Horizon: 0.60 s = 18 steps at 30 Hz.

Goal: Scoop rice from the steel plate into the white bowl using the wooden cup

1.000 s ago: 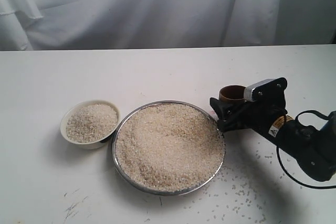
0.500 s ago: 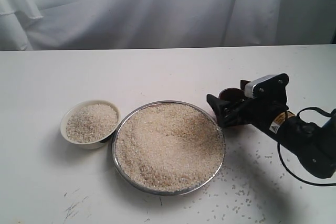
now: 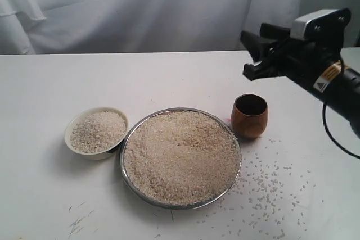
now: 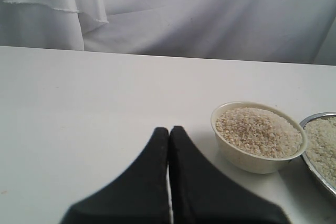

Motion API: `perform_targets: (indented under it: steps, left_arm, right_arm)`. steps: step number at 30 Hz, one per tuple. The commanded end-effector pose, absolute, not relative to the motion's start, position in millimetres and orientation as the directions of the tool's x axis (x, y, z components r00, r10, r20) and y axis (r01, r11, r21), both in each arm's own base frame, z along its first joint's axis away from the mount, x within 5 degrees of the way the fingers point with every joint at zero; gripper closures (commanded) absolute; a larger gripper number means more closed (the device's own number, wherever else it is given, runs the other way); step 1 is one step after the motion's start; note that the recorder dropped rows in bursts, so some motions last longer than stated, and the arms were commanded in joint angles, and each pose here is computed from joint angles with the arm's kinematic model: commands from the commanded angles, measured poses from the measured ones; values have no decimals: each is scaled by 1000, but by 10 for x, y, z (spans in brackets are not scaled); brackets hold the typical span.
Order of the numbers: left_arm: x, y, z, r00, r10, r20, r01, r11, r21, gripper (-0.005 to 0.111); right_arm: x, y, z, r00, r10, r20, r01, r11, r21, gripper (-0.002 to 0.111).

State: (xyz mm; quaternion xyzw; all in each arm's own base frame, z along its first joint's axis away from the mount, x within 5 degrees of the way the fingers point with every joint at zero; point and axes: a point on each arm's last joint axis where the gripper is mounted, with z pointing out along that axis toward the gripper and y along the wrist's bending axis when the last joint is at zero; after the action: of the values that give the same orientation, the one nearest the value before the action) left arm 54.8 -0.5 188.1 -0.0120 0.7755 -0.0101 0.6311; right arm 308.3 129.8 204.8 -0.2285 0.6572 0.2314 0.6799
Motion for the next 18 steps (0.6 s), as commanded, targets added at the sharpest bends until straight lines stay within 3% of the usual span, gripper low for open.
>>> perform_targets:
  steps: [1,3,5,18]
  left_arm:
    - [547,-5,1874,-196,-35,-980,-5,999,-35,107]
    - [547,-5,1874,-196,-35,-980,-5,999,-35,107]
    - [547,-5,1874,-196,-35,-980,-5,999,-35,107]
    - [547,-5,1874,-196,-35,-980,-5,999,-35,107]
  right_arm:
    - [2959,1226,2430,-48,150,-988,-598,788,149,96]
    - [2887,1190,2585,-108,231,-967,-576,778,250,108]
    - [2804,1165,2719,-144,271,-952,-568,765,304,108]
    - [2300,792,3211,-149,12,-989,-372,926,67,108]
